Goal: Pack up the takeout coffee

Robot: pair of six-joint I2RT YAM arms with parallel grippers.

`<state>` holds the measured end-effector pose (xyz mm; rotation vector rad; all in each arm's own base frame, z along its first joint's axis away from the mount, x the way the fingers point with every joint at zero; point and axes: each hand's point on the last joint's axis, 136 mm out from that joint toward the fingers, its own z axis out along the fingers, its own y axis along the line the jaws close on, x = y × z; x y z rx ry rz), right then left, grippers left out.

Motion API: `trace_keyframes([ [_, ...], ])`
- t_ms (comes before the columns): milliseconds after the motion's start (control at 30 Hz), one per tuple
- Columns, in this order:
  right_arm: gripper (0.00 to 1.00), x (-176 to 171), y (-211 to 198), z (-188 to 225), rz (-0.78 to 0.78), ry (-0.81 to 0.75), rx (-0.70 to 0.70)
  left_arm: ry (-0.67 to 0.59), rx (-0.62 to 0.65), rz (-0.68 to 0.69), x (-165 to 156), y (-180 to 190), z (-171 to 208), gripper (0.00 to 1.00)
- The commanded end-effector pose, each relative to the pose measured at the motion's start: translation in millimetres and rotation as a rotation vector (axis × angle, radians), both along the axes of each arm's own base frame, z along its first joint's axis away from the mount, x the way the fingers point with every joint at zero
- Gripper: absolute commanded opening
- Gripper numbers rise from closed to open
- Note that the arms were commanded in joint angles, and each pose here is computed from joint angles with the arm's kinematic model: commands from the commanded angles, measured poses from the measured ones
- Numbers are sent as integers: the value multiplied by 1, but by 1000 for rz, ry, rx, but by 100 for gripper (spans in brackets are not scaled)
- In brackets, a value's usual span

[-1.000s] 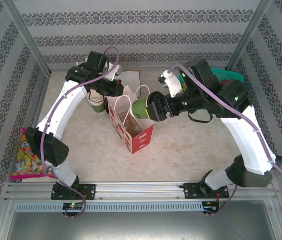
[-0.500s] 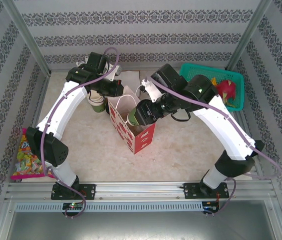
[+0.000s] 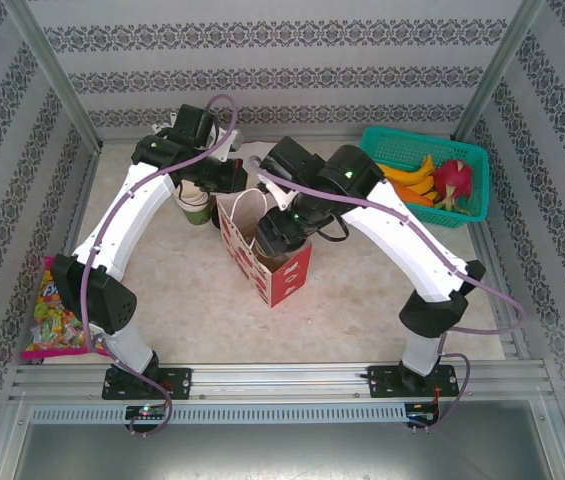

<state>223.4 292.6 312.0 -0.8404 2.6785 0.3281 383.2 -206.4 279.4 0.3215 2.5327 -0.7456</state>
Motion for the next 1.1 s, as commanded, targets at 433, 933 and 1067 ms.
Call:
trace_keyframes([
  [433, 69, 2, 13, -20, 27, 35, -82, -46, -55, 12, -5, -5, 17, 0],
  [933, 67, -1, 26, -34, -45, 59, -89, 5, -103, 124, -8, 0, 20, 0],
  [1067, 66, 2, 25, -42, -58, 57, -97, 34, -100, 151, -6, 1, 11, 0],
])
